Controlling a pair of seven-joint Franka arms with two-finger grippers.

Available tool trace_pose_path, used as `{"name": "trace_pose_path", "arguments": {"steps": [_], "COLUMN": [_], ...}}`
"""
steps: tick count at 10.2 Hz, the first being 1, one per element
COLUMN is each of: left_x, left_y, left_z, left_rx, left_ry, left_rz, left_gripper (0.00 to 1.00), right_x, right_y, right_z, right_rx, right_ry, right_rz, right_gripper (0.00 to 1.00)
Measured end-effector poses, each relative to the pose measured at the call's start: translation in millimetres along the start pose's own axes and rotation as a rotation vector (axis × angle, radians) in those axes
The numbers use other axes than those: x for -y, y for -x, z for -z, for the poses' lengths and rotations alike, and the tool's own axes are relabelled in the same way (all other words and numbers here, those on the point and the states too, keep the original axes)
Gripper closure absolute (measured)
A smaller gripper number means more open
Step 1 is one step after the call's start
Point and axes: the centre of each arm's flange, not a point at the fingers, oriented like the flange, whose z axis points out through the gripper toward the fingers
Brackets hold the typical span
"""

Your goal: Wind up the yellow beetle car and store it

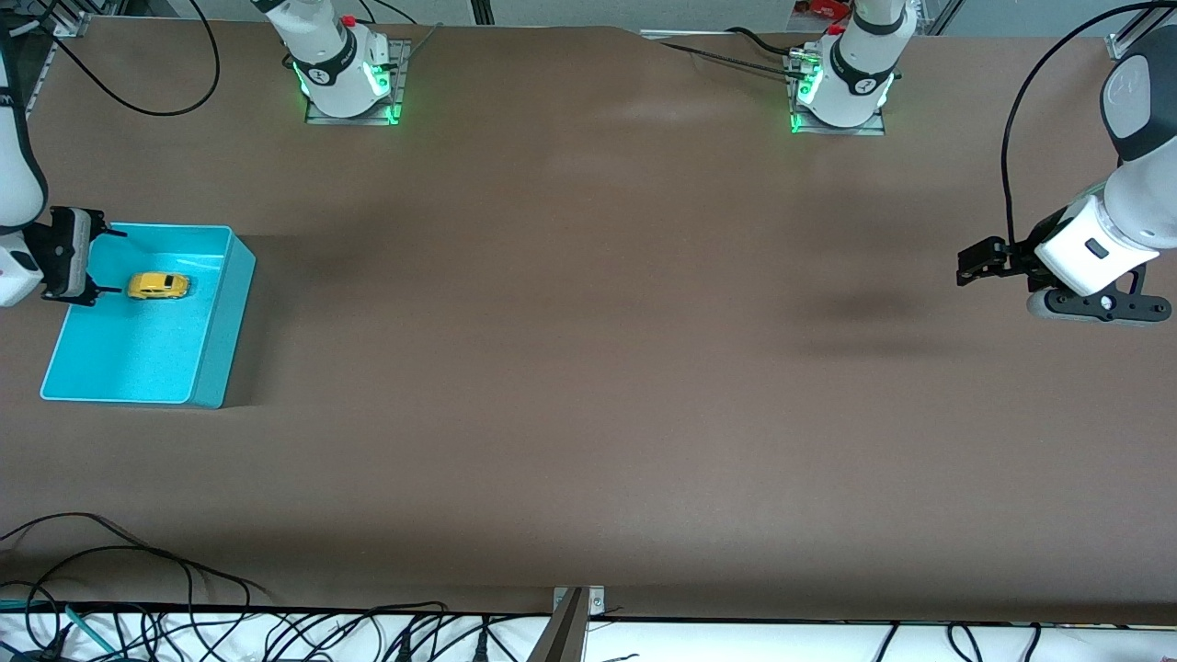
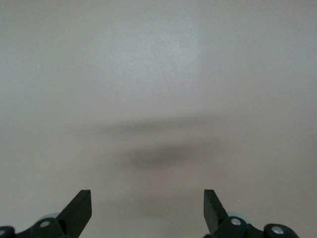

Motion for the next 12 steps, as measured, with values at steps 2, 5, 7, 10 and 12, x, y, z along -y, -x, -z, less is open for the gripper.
{"name": "trace_pose_path", "arguments": {"steps": [2, 5, 7, 10, 12], "left_x": [0, 0, 0, 0, 0], "left_y": [0, 0, 0, 0, 0], "left_z": [0, 0, 0, 0, 0], "left_rx": [0.000, 0.000, 0.000, 0.000, 0.000], "left_ry": [0.000, 0.000, 0.000, 0.000, 0.000], "left_rz": [0.000, 0.000, 0.000, 0.000, 0.000], "left_gripper": [0.00, 0.00, 0.00, 0.00, 0.00], "right_x": [3, 7, 6, 21, 51], "right_y": [-17, -75, -117, -193, -243], "right_z": [34, 94, 119, 160, 194], "right_rx": [-0.029, -0.069, -0.105, -0.152, -0.200], "right_ry": [0.057, 0.122, 0.146, 0.206, 0.250], "right_rz": [-0.188, -0.552, -0.770, -1.054, -1.189], "right_gripper": [0.00, 0.00, 0.00, 0.00, 0.00]}}
